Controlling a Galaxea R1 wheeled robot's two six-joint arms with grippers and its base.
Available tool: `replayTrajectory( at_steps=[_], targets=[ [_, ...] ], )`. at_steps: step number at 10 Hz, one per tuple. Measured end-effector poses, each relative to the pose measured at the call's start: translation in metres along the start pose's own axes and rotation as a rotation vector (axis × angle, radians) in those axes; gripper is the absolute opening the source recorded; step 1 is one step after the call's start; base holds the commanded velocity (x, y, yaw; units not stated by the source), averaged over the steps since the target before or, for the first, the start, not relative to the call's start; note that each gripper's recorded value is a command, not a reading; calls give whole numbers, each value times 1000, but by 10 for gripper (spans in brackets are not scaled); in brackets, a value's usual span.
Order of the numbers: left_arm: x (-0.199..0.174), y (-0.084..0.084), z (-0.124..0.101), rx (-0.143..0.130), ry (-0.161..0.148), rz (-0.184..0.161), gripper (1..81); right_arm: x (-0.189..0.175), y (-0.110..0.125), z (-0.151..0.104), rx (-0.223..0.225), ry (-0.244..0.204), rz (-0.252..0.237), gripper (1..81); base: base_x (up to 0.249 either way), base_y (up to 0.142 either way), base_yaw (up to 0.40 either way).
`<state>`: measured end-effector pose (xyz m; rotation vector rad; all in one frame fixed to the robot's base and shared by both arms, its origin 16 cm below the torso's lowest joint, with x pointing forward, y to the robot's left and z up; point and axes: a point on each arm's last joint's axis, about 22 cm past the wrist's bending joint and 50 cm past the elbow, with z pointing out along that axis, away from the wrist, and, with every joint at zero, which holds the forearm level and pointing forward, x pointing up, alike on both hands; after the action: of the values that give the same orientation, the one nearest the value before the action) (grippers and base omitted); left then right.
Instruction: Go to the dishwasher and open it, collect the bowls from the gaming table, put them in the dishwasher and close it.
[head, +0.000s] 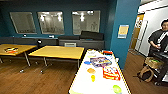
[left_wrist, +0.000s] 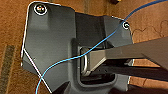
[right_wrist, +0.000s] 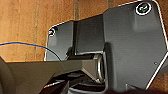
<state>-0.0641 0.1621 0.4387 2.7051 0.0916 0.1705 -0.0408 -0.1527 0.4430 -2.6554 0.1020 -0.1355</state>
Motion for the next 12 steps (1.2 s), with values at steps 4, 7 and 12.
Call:
replayTrajectory(
  at_steps=[4, 7, 12],
  targets=[
    [-1, 0, 0, 1, -2, -1, 811, 0, -1, 1, 1, 0, 0, 811, 0, 0, 0],
    [-2, 0, 0, 0, -2, -1, 811, -1, -3, 1, 2, -1, 0, 811, 56, 0, 0],
    [3, 0, 1, -1, 5, 3, 811, 8, -7, 4, 8, 8, -5, 811, 106, 0, 0]
  ],
)
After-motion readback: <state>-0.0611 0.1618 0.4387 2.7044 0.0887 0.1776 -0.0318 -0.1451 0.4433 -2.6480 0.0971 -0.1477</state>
